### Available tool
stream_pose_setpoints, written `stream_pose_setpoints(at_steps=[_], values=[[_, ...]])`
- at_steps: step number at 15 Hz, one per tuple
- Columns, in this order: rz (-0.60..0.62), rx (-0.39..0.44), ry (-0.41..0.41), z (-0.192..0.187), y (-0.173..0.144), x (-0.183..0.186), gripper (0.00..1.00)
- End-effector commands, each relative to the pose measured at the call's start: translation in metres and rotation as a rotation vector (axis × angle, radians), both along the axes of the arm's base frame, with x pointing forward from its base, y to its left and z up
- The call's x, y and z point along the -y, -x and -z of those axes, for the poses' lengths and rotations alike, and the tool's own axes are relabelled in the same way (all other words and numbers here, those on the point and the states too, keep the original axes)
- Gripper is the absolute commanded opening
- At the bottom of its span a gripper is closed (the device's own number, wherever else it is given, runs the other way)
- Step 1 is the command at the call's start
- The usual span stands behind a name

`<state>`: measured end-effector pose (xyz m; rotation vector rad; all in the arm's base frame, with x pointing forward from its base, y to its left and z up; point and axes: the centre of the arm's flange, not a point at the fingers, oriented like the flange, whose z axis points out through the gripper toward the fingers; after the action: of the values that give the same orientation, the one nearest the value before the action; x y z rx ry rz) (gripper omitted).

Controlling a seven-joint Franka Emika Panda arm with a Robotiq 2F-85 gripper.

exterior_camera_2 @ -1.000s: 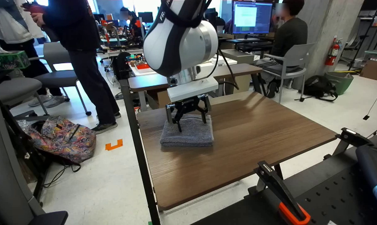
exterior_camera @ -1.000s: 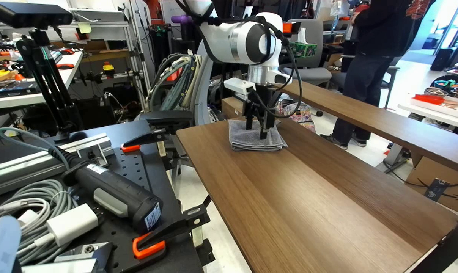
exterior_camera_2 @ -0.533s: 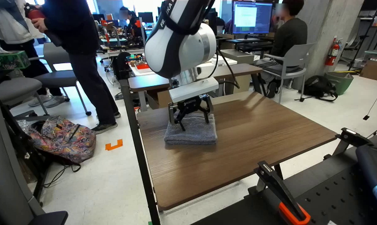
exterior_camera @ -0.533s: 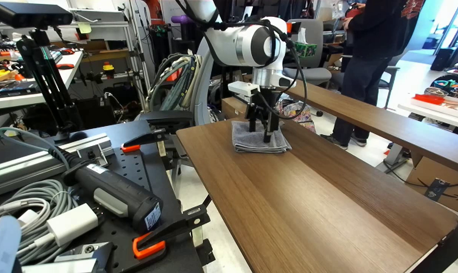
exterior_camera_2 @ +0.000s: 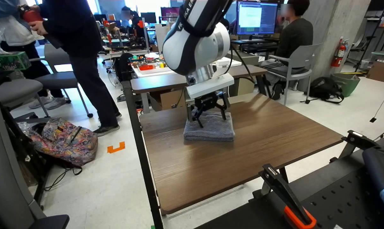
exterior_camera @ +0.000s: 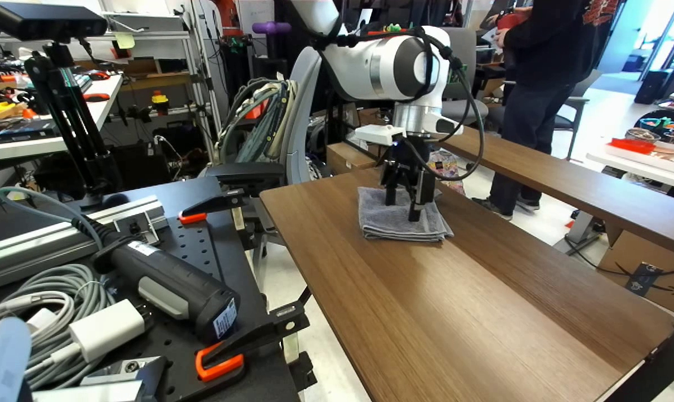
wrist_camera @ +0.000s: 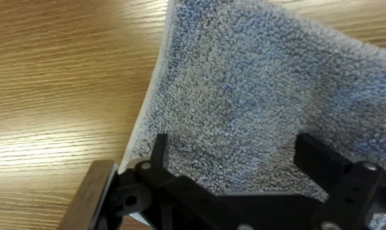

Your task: Slide the cloth to the right on the desk

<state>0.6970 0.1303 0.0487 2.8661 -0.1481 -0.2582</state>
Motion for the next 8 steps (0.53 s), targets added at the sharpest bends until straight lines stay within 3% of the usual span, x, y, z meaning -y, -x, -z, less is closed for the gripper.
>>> stream_pose_setpoints(at_steps=[1, 8], values=[[0.032, -0.057, -0.01, 0.005, -0.021, 0.045, 1.0], [0.15, -0.125, -0.067, -0.001, -0.037, 0.154, 1.0]])
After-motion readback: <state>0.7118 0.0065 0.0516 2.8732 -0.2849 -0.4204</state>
